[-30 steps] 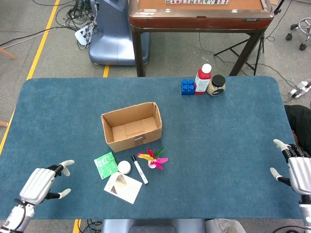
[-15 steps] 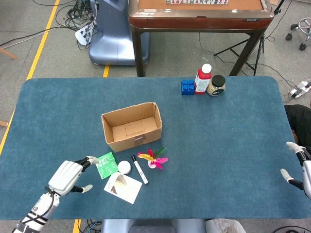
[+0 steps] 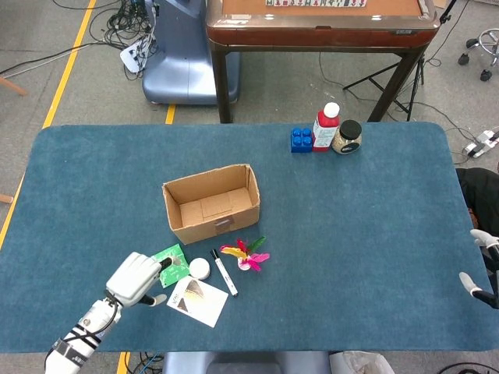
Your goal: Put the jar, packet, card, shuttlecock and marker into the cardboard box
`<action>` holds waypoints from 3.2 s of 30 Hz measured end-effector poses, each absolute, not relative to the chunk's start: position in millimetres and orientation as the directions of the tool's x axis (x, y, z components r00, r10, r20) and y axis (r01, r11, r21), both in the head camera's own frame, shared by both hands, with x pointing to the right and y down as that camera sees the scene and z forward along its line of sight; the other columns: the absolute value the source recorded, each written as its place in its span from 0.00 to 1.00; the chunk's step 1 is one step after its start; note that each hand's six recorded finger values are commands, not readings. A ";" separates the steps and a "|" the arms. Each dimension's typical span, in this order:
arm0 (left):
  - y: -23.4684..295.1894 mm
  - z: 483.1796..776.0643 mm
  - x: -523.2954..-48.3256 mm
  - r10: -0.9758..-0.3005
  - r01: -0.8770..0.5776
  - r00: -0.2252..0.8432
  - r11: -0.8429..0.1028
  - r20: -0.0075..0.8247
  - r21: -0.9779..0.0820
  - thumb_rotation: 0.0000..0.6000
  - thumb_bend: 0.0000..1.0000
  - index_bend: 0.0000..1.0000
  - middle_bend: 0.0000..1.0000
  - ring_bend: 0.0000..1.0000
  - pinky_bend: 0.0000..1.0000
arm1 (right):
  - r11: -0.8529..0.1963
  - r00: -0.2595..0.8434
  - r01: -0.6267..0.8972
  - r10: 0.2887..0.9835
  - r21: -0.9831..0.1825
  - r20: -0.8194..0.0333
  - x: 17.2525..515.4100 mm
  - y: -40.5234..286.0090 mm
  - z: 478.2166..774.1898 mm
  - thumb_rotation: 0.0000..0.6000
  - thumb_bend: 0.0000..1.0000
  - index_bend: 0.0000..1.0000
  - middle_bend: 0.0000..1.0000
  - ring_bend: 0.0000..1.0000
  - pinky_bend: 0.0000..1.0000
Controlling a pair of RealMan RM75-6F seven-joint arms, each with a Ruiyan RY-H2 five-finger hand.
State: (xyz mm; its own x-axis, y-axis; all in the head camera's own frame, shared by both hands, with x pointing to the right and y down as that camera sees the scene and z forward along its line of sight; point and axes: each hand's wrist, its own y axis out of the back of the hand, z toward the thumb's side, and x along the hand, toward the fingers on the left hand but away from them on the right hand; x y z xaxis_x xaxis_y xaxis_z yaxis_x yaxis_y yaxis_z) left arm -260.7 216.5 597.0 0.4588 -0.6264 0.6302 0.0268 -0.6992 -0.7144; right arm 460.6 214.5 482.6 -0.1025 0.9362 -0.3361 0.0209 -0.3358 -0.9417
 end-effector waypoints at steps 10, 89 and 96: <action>213.2 604.6 -230.3 -0.591 0.115 0.501 -0.678 0.632 -0.726 1.00 0.13 0.32 1.00 0.99 1.00 | -0.301 -0.129 0.016 0.945 -0.954 -0.300 464.2 218.2 467.0 1.00 0.19 0.26 0.35 0.26 0.39; 211.0 687.8 -199.2 -0.503 0.237 0.535 -0.681 0.678 -0.693 1.00 0.13 0.34 0.97 0.94 1.00 | -0.224 -0.179 0.047 0.957 -0.973 -0.229 479.3 222.1 437.6 1.00 0.19 0.26 0.35 0.26 0.39; 210.6 690.6 -199.2 -0.503 0.248 0.532 -0.676 0.681 -0.694 1.00 0.13 0.35 0.97 0.94 1.00 | -0.222 -0.181 0.046 0.957 -0.974 -0.227 479.0 222.1 436.9 1.00 0.19 0.26 0.35 0.26 0.39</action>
